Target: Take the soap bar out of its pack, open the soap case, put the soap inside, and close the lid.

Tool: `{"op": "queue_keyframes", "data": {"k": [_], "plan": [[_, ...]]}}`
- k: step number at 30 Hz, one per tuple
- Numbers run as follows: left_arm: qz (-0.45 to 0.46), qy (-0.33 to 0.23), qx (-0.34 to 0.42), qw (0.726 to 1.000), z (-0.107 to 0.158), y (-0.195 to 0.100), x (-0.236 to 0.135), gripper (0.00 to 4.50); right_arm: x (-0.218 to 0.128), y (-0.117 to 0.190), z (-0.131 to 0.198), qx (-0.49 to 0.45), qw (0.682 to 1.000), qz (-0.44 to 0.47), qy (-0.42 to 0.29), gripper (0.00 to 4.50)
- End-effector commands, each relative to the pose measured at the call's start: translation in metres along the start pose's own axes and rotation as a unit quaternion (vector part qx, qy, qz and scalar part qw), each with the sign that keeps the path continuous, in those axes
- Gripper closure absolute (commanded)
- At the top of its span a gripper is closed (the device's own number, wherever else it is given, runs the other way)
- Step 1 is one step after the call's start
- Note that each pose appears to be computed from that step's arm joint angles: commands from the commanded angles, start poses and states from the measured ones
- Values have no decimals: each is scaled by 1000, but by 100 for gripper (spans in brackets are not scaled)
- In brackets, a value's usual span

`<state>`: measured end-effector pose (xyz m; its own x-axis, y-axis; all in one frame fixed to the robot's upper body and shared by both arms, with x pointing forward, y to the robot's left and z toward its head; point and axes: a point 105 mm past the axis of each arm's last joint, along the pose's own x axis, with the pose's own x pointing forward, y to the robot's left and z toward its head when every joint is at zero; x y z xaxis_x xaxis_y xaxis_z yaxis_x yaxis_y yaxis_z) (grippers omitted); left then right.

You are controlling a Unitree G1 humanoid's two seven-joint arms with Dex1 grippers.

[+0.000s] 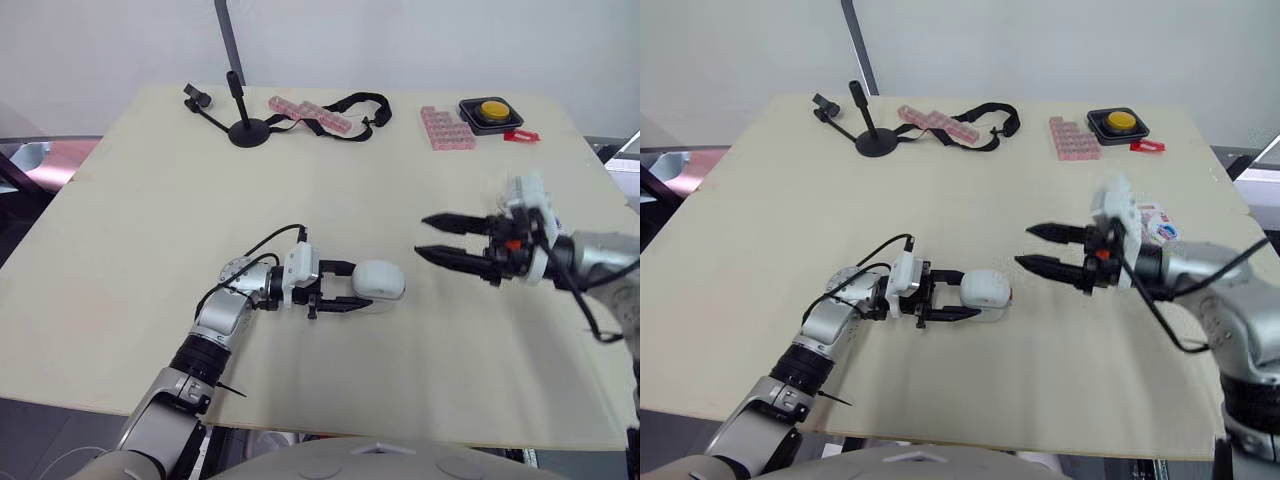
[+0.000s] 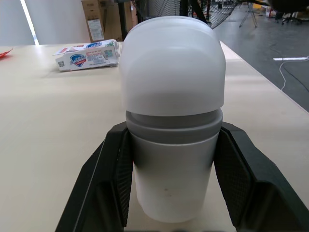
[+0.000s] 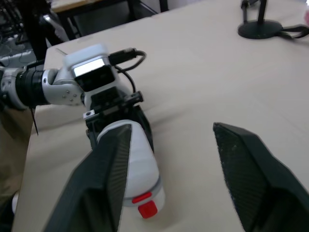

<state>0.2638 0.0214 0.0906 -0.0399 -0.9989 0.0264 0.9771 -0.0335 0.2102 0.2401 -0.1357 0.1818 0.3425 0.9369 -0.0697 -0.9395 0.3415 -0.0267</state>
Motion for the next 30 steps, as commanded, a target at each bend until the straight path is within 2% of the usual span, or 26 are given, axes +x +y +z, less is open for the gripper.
{"op": "queue_keyframes", "data": {"k": [1, 4, 5, 11, 19, 30], "plan": [[2, 15, -5, 1000, -6, -1, -6, 260, 2, 8, 4, -72, 997, 16, -29, 313], [1, 17, -4, 1000, -6, -2, -8, 260, 4, 12, 0, -91, 995, 30, -37, 421], [1, 18, -4, 1000, -6, -2, -8, 260, 6, 12, -1, -92, 994, 32, -37, 444], [3, 20, -4, 1000, -6, -3, -9, 260, 19, 13, -8, -103, 993, 47, -17, 447], [4, 22, -4, 1000, -8, -4, -10, 260, 38, 12, 1, -103, 993, 52, -17, 447], [8, 23, -3, 1000, -8, -2, -9, 260, 38, 16, -5, -94, 993, 73, -2, 447]]}}
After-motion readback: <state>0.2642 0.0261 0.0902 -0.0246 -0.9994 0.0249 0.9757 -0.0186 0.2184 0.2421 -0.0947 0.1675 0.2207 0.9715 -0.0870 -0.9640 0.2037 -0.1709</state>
